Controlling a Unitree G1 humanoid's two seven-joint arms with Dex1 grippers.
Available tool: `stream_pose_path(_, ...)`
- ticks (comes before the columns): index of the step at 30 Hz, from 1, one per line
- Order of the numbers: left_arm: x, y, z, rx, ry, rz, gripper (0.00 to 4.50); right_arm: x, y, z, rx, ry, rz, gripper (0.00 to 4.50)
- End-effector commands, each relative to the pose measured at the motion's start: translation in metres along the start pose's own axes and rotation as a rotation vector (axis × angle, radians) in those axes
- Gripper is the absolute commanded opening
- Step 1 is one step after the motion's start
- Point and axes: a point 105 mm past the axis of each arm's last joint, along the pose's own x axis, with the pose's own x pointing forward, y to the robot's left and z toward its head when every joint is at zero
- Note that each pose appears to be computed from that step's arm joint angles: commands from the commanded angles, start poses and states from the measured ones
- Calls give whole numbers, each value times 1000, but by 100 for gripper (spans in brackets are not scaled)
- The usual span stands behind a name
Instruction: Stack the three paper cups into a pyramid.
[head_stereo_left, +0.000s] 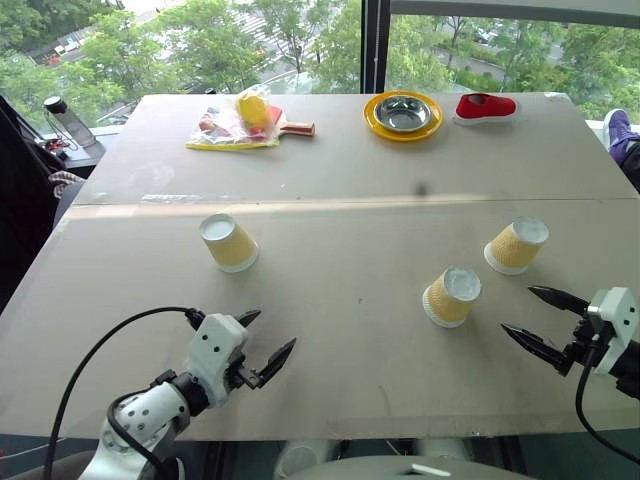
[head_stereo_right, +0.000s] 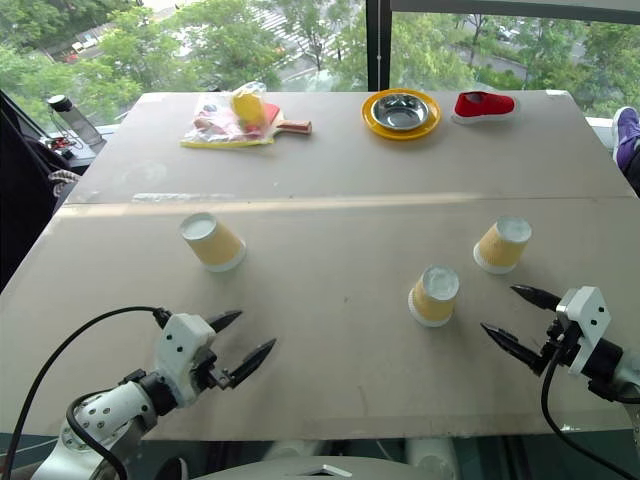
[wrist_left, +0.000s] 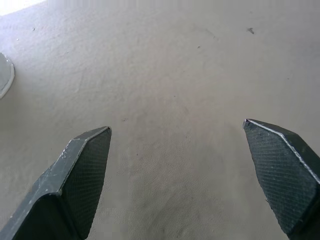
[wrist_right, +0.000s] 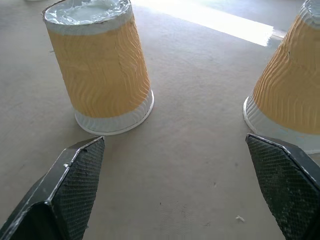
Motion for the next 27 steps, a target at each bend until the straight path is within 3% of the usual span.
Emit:
stream_pose_path(1, -2, 5, 6, 28, -22, 3, 437, -2, -1, 3, -24, -19, 2, 450)
stream_pose_path(10, 0, 7, 9, 48, -38, -20, 437, -1, 6, -5, -23, -27, 43, 450)
stream_pose_path(14, -1, -4, 52, 20, -186, -225, 437, 23, 32, 9, -23, -109, 155, 450)
stream_pose_path(17, 0, -6, 79, 106, -231, -326, 437, 35, 36, 15, -34, -160, 151, 450)
stream_pose_path(22, 0, -11, 109, 196, -266, -458, 437, 51, 32, 23, -47, -223, 125, 450)
stream_pose_path(27, -4, -10, 124, 216, -272, -530, 437, 60, 30, 29, -54, -260, 135, 450)
